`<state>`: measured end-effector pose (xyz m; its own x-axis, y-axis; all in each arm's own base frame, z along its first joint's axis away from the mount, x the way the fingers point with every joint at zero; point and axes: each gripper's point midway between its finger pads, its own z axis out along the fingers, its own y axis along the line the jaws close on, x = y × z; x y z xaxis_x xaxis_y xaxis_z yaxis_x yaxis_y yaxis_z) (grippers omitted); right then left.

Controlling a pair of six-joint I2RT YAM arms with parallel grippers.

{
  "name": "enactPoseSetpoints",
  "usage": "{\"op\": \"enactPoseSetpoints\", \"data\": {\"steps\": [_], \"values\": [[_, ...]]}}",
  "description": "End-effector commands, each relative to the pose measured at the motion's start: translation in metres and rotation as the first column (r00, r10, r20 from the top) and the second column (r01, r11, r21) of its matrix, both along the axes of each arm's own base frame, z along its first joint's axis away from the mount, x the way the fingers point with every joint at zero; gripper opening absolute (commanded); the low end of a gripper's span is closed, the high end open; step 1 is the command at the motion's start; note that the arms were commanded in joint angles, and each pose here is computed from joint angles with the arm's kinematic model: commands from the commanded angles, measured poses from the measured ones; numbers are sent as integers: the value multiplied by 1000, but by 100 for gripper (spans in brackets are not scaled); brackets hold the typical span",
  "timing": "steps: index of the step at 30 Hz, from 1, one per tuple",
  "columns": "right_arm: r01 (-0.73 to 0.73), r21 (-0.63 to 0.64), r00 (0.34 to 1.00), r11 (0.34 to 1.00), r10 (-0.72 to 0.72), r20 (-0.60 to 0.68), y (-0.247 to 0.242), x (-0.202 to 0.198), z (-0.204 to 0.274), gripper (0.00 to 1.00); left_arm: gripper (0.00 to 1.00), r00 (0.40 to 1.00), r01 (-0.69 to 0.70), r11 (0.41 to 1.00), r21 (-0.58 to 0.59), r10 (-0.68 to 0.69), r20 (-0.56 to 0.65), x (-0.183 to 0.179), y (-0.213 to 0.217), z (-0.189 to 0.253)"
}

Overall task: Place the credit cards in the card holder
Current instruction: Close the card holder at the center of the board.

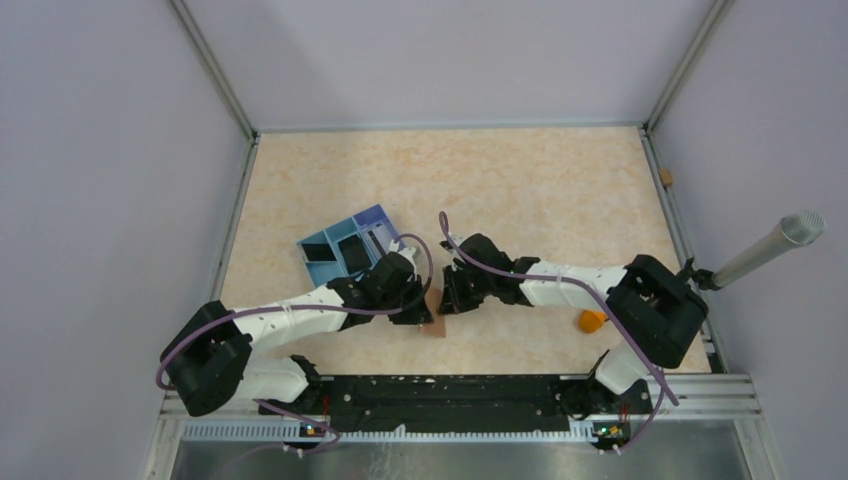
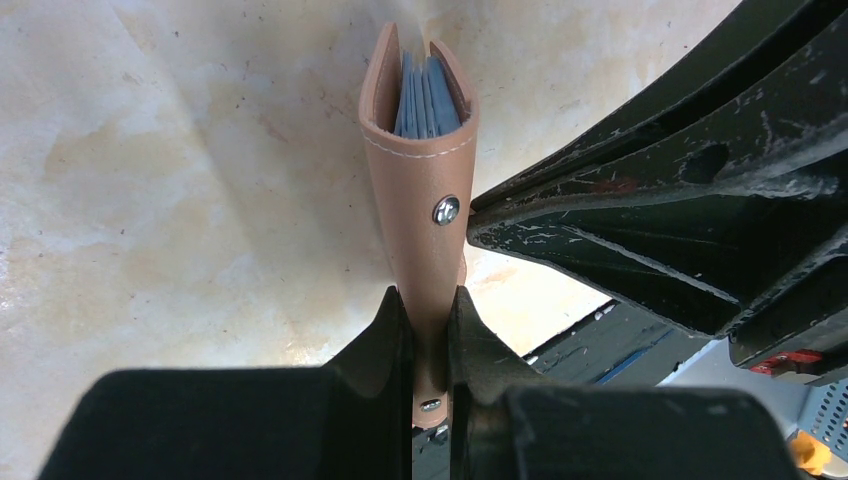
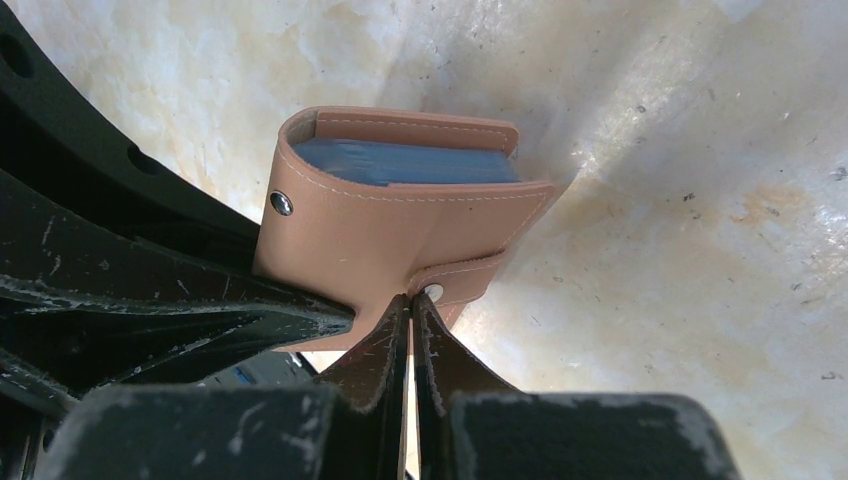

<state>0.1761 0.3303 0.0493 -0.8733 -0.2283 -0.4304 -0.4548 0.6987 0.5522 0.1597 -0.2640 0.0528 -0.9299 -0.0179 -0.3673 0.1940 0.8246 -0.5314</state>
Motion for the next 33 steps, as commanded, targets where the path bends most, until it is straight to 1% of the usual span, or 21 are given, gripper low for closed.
{"op": "enactPoseSetpoints", "data": {"steps": [1,4,8,16,24,33], "values": [[-57,64,998,996,57,10,16,-9,9,0,0,1000,17,999,36,-16,-18,-6,3,-9],[-57,64,998,996,57,3,15,-11,9,0,0,1000,17,999,35,-16,-17,-6,4,-9],[-54,98,998,994,52,19,20,-8,13,0,0,1000,16,999,36,-15,-18,-6,4,-9],[-23,79,1000,997,21,17,10,-10,-1,0,0,1000,13,999,31,-12,-22,-8,5,-10],[2,96,998,995,-8,59,6,-6,-4,0,0,1000,17,1000,17,-16,-21,-9,4,-9],[26,72,994,997,-33,102,-1,0,-15,0,0,999,36,999,1,-36,-29,-12,2,-9]]}}
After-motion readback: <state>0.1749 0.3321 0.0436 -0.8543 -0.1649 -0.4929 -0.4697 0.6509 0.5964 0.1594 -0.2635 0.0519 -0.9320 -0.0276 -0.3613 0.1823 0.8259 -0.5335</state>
